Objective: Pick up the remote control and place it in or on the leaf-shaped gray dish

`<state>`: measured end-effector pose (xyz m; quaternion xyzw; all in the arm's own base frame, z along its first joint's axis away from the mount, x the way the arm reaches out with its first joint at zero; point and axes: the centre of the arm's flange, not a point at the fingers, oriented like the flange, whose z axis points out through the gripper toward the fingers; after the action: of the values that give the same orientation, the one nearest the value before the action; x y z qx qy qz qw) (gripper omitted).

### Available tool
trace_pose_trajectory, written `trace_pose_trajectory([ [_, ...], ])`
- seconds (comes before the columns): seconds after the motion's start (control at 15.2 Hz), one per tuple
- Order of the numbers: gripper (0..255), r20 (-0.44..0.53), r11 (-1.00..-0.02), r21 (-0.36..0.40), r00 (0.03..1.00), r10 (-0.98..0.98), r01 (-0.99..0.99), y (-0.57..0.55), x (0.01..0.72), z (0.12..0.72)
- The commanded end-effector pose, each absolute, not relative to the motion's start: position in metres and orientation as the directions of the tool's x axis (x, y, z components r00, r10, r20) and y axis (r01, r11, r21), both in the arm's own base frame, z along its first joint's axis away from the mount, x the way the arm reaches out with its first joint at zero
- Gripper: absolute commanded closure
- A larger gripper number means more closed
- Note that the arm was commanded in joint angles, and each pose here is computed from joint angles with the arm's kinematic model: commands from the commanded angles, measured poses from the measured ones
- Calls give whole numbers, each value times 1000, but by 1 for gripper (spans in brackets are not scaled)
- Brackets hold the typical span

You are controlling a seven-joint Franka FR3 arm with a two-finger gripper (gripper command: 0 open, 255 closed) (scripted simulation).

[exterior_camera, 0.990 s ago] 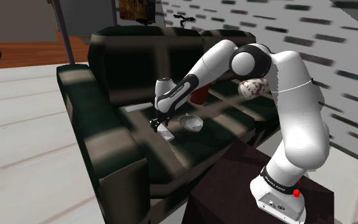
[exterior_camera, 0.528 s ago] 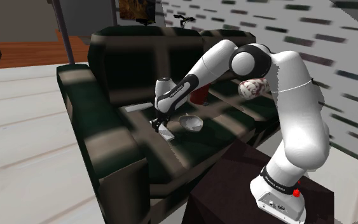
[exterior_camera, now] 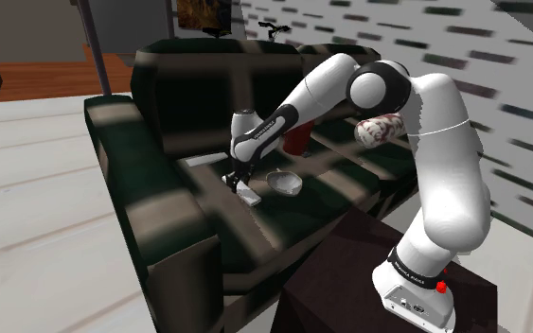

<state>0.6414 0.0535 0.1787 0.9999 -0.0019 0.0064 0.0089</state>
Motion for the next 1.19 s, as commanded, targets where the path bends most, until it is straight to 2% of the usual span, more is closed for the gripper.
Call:
trace_pose_trajectory([
  [0.0,255,13,-1000,18,1000,-4,-4,54,640,189],
  [1.12,255,13,-1000,18,1000,-4,-4,54,640,279],
])
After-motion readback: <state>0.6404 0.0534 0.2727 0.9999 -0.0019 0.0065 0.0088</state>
